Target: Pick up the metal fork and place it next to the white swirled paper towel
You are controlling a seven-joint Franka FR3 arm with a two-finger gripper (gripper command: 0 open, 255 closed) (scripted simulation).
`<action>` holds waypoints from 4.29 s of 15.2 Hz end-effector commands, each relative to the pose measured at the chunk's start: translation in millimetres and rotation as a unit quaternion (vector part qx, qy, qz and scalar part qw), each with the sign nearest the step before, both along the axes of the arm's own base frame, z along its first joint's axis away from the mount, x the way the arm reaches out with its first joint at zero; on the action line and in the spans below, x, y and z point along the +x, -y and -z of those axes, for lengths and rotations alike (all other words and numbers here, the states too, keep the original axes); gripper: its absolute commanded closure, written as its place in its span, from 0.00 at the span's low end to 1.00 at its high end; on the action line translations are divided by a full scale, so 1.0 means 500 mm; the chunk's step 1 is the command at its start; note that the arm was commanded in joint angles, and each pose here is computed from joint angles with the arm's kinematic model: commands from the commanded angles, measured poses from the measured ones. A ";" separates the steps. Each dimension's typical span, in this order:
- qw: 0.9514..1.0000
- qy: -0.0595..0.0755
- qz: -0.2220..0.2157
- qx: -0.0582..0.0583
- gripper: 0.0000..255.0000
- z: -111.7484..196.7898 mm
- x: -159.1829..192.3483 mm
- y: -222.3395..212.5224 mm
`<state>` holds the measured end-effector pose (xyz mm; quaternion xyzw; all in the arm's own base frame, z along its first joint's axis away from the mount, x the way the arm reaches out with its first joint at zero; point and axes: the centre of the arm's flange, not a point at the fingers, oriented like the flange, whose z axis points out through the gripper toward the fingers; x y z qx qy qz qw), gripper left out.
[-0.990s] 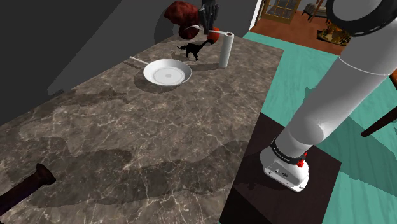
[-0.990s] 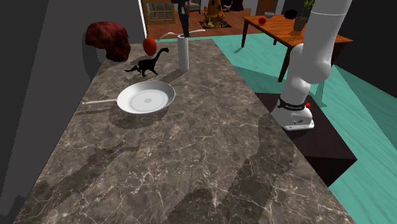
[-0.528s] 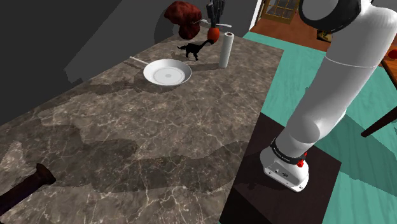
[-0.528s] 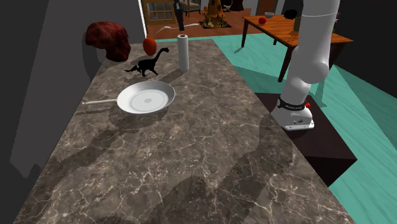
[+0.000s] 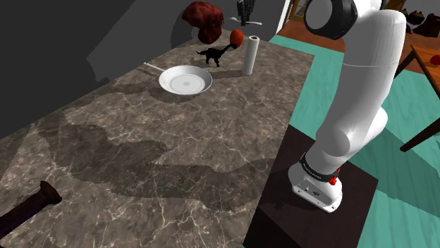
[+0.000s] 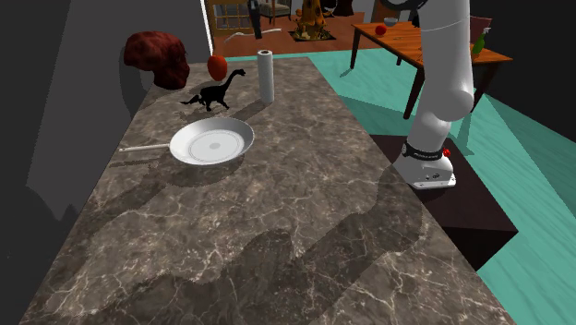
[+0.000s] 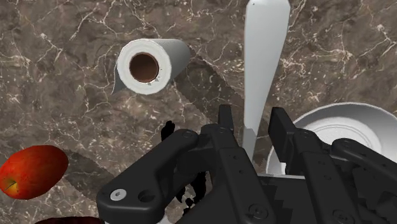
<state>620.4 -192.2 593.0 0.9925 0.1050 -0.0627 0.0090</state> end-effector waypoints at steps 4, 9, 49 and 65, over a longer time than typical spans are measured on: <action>1.000 0.001 -0.001 0.000 1.00 0.048 0.007 0.007; 1.000 0.001 -0.001 0.000 1.00 0.101 0.007 0.007; 1.000 0.001 -0.001 0.000 1.00 0.524 0.007 0.007; 1.000 0.001 -0.001 0.000 0.00 0.515 0.010 0.006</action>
